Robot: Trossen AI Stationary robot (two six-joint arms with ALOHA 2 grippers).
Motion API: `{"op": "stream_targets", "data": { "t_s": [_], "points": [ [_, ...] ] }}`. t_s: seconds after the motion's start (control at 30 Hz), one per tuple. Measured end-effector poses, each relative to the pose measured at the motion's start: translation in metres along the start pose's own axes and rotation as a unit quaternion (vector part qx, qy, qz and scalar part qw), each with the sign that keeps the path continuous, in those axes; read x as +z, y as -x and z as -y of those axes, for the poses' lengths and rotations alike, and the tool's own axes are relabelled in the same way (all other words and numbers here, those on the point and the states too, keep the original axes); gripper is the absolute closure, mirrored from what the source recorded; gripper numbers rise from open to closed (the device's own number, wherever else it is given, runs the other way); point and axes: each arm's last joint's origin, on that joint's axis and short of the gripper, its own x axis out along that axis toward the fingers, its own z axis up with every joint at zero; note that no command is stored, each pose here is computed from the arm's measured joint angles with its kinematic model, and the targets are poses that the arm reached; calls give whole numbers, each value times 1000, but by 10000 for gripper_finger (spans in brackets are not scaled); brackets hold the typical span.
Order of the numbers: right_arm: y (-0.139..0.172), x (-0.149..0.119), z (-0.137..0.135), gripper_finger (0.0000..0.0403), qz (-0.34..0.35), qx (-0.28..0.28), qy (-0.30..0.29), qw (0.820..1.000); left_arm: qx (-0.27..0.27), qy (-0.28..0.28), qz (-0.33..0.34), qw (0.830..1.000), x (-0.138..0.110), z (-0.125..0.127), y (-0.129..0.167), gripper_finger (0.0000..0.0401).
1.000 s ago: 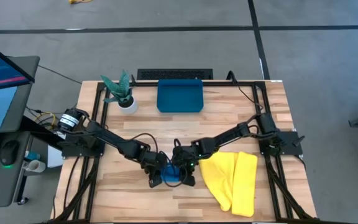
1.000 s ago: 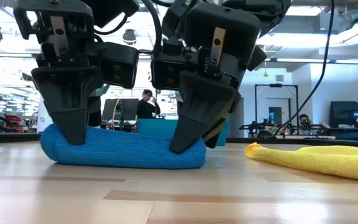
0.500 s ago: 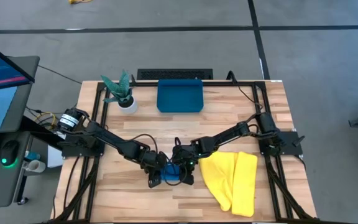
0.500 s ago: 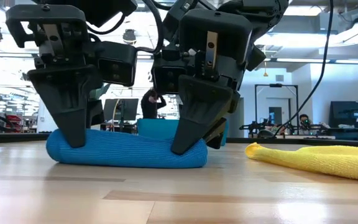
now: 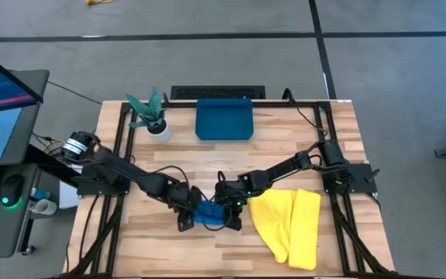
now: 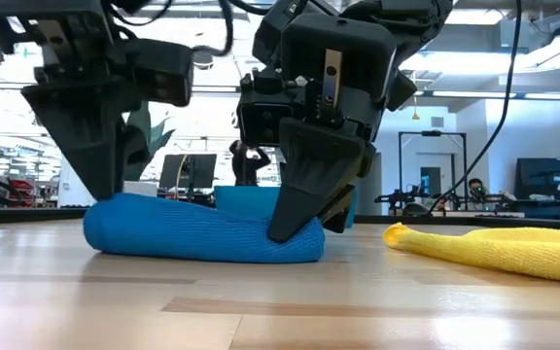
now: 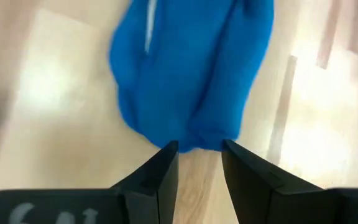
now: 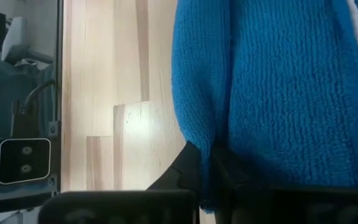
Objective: Roll microfiber towels into tight, uniform cylinder then place into a basket
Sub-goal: Roll the blue microfiber towel
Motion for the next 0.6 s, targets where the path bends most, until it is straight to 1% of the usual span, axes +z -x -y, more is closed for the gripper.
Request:
{"op": "stream_targets", "data": {
  "t_s": [0.07, 0.13, 0.23, 0.3, 0.4, 0.47, 0.6],
  "points": [
    [0, 0, 0, 377, 1, 0, 1, 1000, 16, -11, 19, 1000, -3, 4, 6, 288],
    [0, 0, 0, 373, 1, 0, 1, 1000, 17, -37, 42, 998, -7, 13, 10, 288],
    [0, 0, 0, 367, 2, 0, 2, 1000, 4, -101, 73, 992, -14, 31, 11, 288],
    [0, 0, 0, 368, 3, -1, 2, 1000, -10, -155, 90, 984, -20, 43, 11, 288],
    [0, 1, 0, 375, 4, 0, 2, 1000, -11, -205, 115, 972, -26, 55, 6, 288],
    [0, 1, 0, 376, 4, 0, 2, 1000, -7, -217, 121, 969, -27, 57, 1, 288],
    [0, 1, 0, 368, 4, 0, 3, 1000, 18, -210, 108, 971, -24, 49, -13, 288]
  ]
}}
